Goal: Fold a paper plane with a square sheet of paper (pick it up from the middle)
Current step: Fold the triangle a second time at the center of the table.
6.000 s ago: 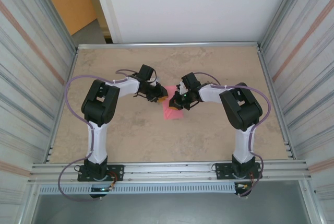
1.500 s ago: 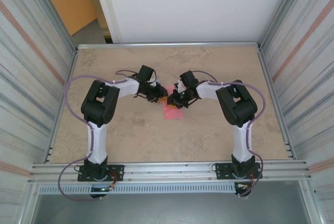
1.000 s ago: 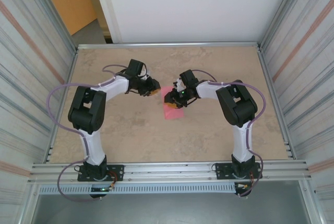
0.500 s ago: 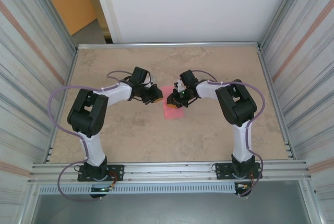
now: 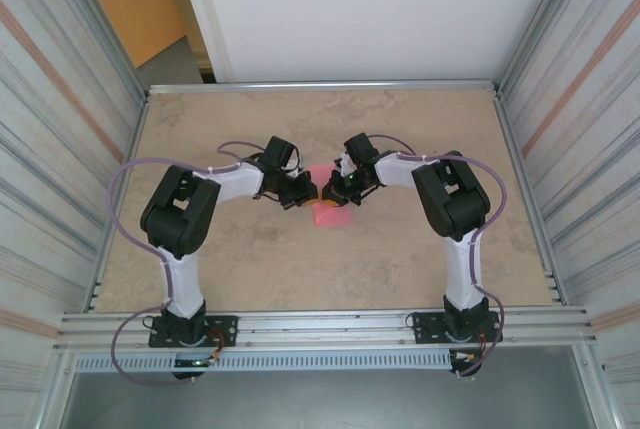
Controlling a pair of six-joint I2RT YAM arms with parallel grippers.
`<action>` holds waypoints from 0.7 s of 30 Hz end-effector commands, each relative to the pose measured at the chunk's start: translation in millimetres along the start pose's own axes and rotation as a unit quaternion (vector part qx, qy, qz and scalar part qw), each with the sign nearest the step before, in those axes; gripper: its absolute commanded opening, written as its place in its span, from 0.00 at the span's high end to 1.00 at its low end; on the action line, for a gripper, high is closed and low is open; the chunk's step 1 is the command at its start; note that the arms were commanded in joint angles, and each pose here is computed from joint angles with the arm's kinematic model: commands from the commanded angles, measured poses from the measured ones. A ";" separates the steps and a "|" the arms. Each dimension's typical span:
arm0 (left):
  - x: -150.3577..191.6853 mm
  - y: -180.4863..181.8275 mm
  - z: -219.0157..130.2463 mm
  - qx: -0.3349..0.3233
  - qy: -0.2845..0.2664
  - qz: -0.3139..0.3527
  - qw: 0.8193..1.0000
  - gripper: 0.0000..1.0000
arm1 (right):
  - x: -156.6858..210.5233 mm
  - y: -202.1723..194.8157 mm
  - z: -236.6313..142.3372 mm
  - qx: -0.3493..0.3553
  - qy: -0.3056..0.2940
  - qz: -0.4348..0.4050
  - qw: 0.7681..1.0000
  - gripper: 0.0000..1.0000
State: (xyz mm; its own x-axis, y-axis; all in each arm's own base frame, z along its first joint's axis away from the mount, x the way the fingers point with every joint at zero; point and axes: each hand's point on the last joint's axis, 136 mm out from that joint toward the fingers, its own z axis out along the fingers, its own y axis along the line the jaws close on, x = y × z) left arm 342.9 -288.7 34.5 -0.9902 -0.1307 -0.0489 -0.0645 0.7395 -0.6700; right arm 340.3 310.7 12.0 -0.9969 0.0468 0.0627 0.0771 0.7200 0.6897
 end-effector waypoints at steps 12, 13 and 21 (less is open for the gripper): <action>8.6 42.0 11.8 -0.092 0.023 -0.010 0.995 1.00 | 12.5 -48.1 8.0 0.062 0.010 0.056 0.996 0.99; 11.7 46.4 12.8 -0.098 0.027 -0.012 0.995 1.00 | 7.6 -36.9 3.0 0.042 0.002 0.045 0.998 0.99; 22.6 62.4 17.7 -0.119 0.047 -0.027 0.991 1.00 | -12.9 -11.3 -19.1 -0.023 -0.033 -0.007 0.999 0.97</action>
State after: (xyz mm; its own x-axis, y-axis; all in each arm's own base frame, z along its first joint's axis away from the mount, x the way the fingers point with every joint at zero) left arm 345.8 -280.5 18.6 -0.9913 -0.1214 -0.0509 -0.0661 0.7935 -0.6050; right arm 347.7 300.9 17.0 -0.9975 0.0644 0.0298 0.0656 0.6748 0.7351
